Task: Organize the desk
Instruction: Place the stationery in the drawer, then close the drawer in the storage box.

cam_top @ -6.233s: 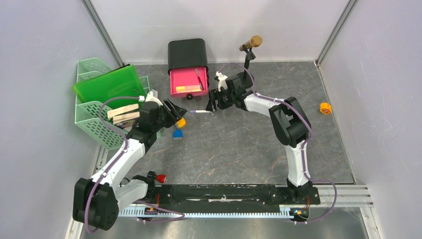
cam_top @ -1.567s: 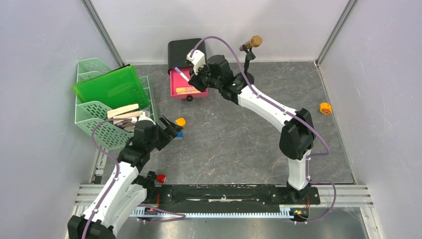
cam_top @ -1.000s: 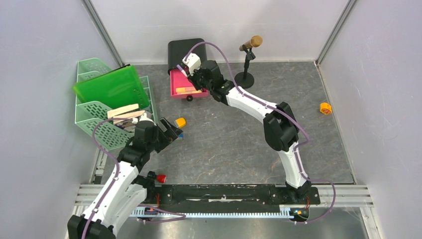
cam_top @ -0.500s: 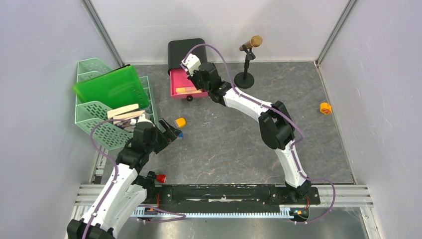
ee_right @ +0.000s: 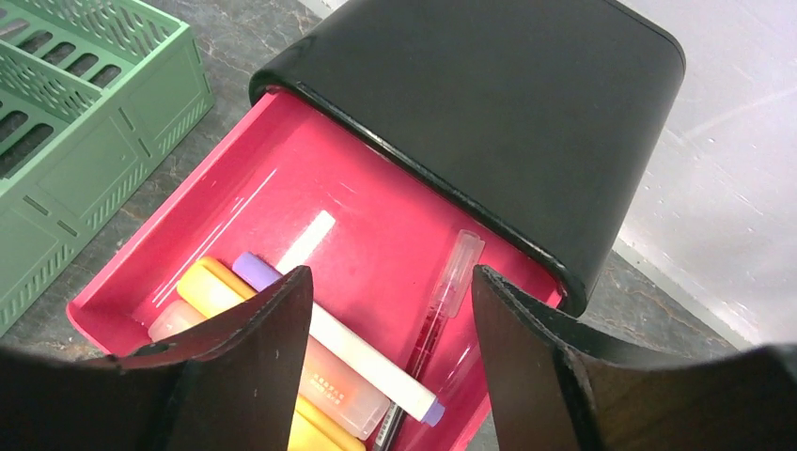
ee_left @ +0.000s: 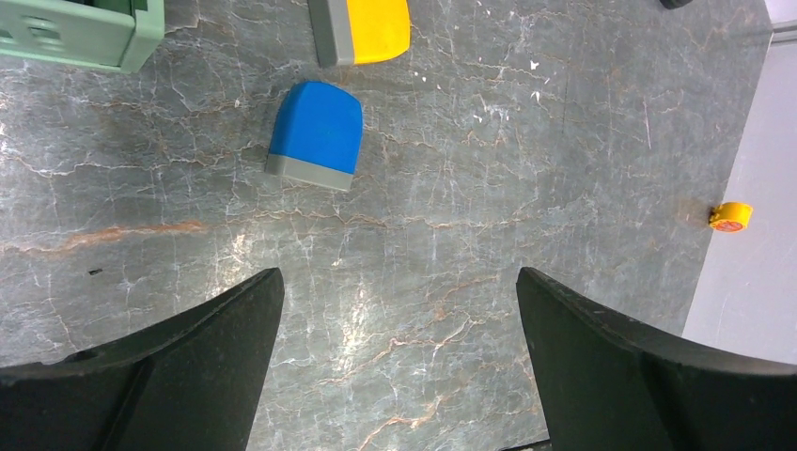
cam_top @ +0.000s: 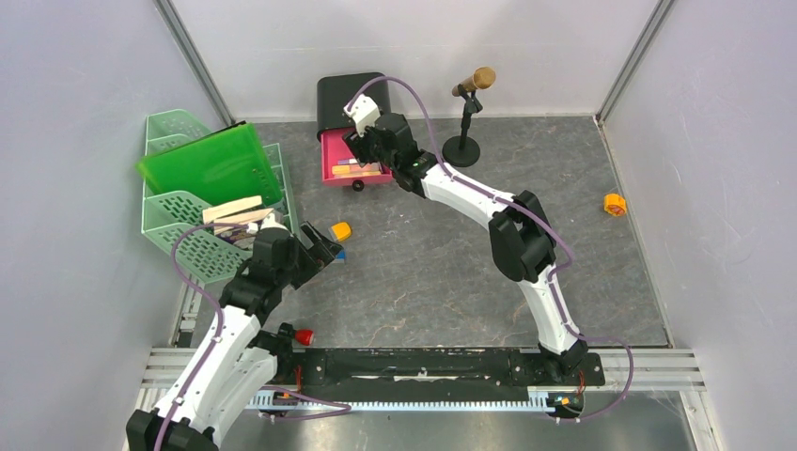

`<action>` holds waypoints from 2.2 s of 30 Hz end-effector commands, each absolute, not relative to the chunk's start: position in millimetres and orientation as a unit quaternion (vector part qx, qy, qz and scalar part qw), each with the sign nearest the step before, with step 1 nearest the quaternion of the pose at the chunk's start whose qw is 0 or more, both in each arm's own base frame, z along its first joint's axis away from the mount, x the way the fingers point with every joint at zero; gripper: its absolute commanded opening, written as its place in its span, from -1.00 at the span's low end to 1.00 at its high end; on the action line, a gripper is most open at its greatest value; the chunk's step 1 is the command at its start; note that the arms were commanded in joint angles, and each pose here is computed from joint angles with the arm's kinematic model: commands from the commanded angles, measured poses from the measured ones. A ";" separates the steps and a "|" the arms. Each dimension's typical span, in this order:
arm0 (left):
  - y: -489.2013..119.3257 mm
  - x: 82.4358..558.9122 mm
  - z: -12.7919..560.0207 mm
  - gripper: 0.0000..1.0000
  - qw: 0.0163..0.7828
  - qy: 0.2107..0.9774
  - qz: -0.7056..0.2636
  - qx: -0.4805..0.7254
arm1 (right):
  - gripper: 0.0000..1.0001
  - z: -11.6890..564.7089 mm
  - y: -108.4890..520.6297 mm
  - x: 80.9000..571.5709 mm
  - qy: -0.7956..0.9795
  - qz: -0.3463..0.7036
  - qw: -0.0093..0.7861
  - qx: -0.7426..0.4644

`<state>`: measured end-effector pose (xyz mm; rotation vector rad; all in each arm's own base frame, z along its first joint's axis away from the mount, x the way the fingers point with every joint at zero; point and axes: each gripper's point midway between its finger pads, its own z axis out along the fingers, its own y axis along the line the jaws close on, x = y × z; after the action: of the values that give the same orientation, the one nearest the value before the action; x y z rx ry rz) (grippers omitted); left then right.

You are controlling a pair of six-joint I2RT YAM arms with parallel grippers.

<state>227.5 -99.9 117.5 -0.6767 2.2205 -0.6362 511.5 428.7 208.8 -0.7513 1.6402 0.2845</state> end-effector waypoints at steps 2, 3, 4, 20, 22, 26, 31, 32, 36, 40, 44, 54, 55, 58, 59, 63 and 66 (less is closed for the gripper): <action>-102.6 235.8 137.8 0.99 0.385 0.854 -0.256 -0.240 | 0.42 269.8 428.2 514.1 0.680 0.141 0.659 -0.289; -102.4 235.8 138.2 0.99 0.385 0.853 -0.256 -0.240 | 0.46 274.4 427.0 512.6 0.679 0.144 0.660 -0.287; -102.0 236.1 138.4 0.99 0.386 0.853 -0.255 -0.240 | 0.48 278.0 426.1 510.9 0.679 0.146 0.661 -0.285; -97.7 238.1 153.7 0.99 0.419 0.859 -0.235 -0.179 | 0.88 247.6 351.8 396.6 0.730 0.229 0.579 -0.283; -97.8 238.4 154.9 0.99 0.424 0.860 -0.231 -0.164 | 0.94 227.6 336.4 376.9 0.749 0.237 0.553 -0.278; -98.2 239.7 156.8 0.99 0.433 0.862 -0.225 -0.134 | 0.96 186.7 309.7 333.0 0.780 0.257 0.500 -0.275; -97.6 245.4 156.0 0.99 0.437 0.868 -0.211 -0.107 | 0.96 116.7 281.4 275.8 0.829 0.281 0.412 -0.254; -98.2 247.0 156.9 0.99 0.436 0.870 -0.208 -0.100 | 0.96 103.9 274.3 266.6 0.839 0.278 0.397 -0.250; -99.6 255.3 162.1 0.99 0.432 0.876 -0.198 -0.082 | 0.96 76.4 251.8 247.5 0.862 0.257 0.373 -0.228; -103.1 266.8 167.5 0.99 0.432 0.879 -0.194 -0.064 | 0.96 75.9 236.1 250.8 0.868 0.224 0.388 -0.213; -113.3 291.5 177.1 0.99 0.433 0.877 -0.200 -0.050 | 0.96 82.5 226.8 259.9 0.871 0.193 0.403 -0.205; -136.5 338.7 183.6 0.85 0.421 0.885 -0.194 -0.048 | 0.96 70.0 212.1 255.5 0.888 0.165 0.389 -0.181; -139.7 343.1 183.4 0.84 0.422 0.886 -0.189 -0.044 | 0.96 69.0 209.6 255.9 0.890 0.160 0.389 -0.179; -151.9 354.9 178.7 0.80 0.418 0.891 -0.176 -0.031 | 0.96 67.1 204.4 257.1 0.892 0.145 0.389 -0.178; -158.2 357.5 175.4 0.77 0.413 0.893 -0.176 -0.024 | 0.96 66.8 203.2 257.2 0.892 0.141 0.389 -0.179; -169.7 374.5 167.8 0.69 0.420 0.896 -0.142 -0.011 | 0.96 64.7 197.2 258.8 0.895 0.122 0.388 -0.184; -172.1 386.6 160.6 0.67 0.423 0.899 -0.113 -0.013 | 0.96 63.0 195.1 258.4 0.896 0.116 0.386 -0.188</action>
<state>356.2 -171.1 144.6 -0.0690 2.3409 -0.4022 247.4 196.4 48.7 -0.4899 2.3274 0.3300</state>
